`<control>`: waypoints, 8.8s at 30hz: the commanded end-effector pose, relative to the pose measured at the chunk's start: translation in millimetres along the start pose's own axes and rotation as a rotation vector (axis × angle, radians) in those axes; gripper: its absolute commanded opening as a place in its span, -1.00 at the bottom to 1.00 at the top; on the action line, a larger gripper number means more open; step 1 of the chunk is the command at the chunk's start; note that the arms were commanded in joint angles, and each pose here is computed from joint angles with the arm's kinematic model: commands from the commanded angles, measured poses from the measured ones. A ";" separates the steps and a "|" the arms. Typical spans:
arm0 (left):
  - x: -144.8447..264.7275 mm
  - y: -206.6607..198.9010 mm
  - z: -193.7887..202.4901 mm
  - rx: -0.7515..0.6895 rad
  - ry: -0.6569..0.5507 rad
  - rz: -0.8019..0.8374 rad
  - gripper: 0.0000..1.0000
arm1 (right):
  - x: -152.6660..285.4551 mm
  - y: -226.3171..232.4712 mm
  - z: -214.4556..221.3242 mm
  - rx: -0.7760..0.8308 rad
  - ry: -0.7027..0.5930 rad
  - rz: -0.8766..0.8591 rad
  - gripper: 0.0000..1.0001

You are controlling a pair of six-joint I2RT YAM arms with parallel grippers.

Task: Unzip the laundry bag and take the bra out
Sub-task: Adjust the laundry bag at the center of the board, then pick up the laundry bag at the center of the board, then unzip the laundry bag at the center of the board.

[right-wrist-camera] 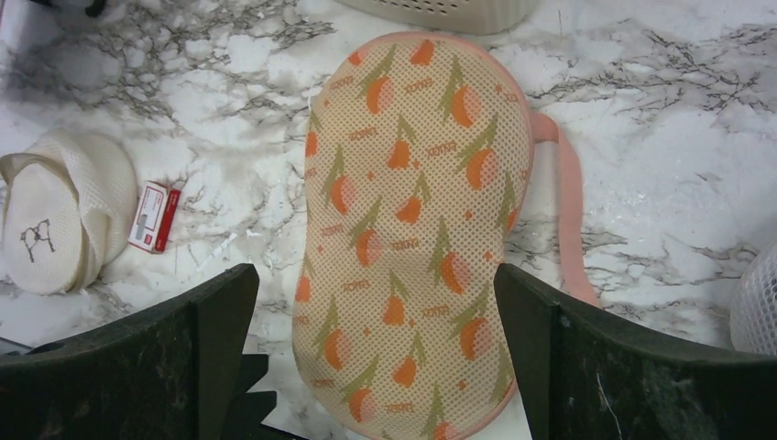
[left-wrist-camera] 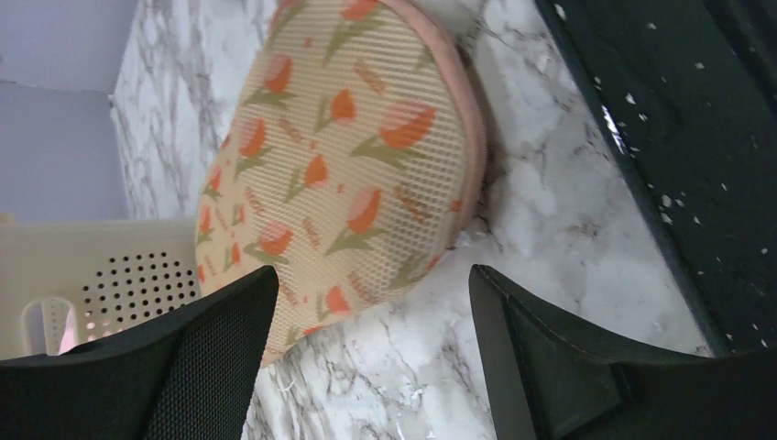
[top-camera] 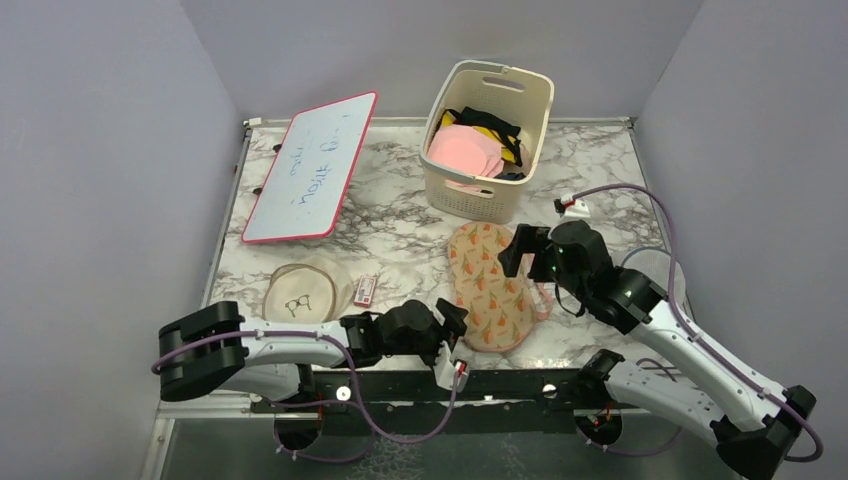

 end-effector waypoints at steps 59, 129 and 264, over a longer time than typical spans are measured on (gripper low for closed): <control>10.9 69.6 4.9 0.623 0.375 -0.223 -1.00 | -26.1 -0.1 31.8 0.018 0.199 0.029 0.99; -18.3 110.2 18.4 1.126 0.126 -0.233 -1.00 | -72.1 6.8 60.2 0.282 -0.262 -0.426 -0.16; 1.6 124.3 16.4 1.115 0.086 -0.281 -1.00 | -62.4 16.9 62.6 0.677 -0.637 -0.419 -0.53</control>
Point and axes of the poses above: each gripper's point midway between its finger pads, its own x axis back along the fingers, its own y axis along the line the jaws close on, z = x × y, the point moved 9 cm from there along x, back along the fingers, and after that the axes turned 1 degree about x, right-handed, at the moved point
